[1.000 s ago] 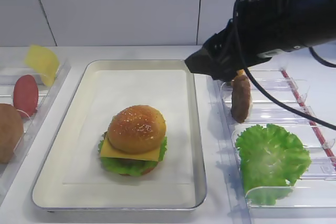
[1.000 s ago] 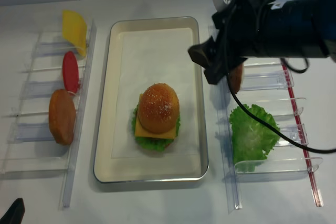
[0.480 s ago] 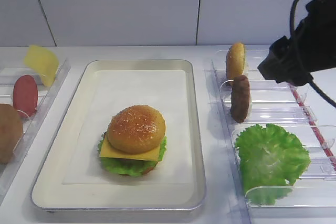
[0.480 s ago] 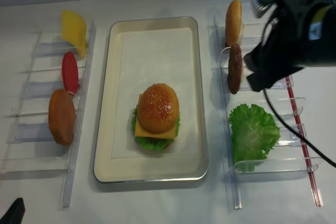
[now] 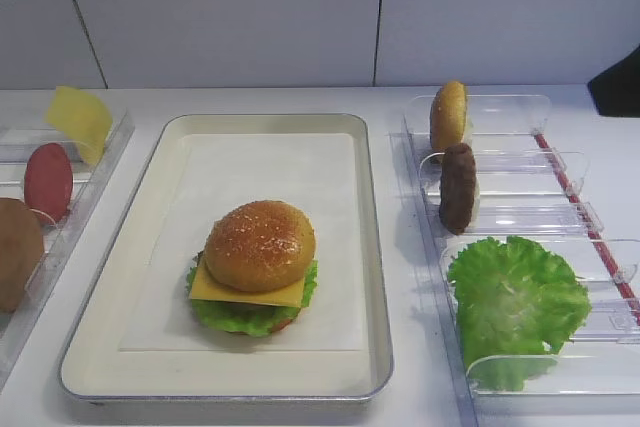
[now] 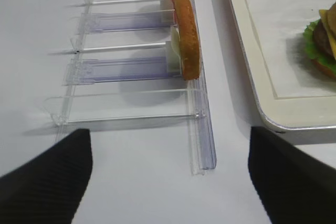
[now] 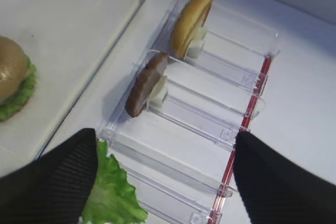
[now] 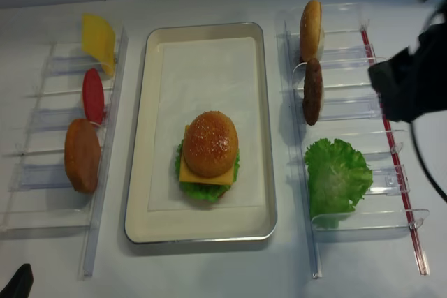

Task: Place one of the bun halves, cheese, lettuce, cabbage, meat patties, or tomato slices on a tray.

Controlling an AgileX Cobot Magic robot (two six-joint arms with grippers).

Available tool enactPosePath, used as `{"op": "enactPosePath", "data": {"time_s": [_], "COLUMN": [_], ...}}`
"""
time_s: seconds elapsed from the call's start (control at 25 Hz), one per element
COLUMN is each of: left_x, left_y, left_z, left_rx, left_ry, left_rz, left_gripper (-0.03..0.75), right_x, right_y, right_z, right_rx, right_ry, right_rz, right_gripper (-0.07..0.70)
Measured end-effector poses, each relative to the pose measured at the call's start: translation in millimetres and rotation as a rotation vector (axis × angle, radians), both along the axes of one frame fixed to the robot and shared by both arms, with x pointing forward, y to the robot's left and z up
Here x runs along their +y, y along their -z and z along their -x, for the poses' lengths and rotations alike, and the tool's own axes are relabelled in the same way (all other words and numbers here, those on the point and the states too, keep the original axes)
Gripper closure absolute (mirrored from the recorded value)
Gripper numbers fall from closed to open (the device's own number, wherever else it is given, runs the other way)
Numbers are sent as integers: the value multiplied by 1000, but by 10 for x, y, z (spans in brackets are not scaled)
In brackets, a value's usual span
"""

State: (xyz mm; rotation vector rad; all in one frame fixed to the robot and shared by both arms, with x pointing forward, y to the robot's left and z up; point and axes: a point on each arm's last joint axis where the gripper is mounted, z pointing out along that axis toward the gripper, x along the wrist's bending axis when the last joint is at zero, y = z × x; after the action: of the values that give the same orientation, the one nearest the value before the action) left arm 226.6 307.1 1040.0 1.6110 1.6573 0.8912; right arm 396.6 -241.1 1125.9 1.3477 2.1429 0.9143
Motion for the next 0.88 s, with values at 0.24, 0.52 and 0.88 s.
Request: {"op": "enactPosePath", "data": {"time_s": [0.24,0.52,0.88], "left_x": [0,0,0], "left_y": [0,0,0], "left_z": [0,0,0], "left_rx": [0,0,0], "left_ry": [0,0,0], "left_rz": [0,0,0], "left_gripper": [133,133,133], "right_x": [-243,-362,-396], "right_y": [-164,81,562], "right_z": [390,877,1444], "right_rx": [-42,-111,-116], "right_ry": [87,135,206], "right_rz": [-55,-56,-78], "right_gripper": [85,85,86]}}
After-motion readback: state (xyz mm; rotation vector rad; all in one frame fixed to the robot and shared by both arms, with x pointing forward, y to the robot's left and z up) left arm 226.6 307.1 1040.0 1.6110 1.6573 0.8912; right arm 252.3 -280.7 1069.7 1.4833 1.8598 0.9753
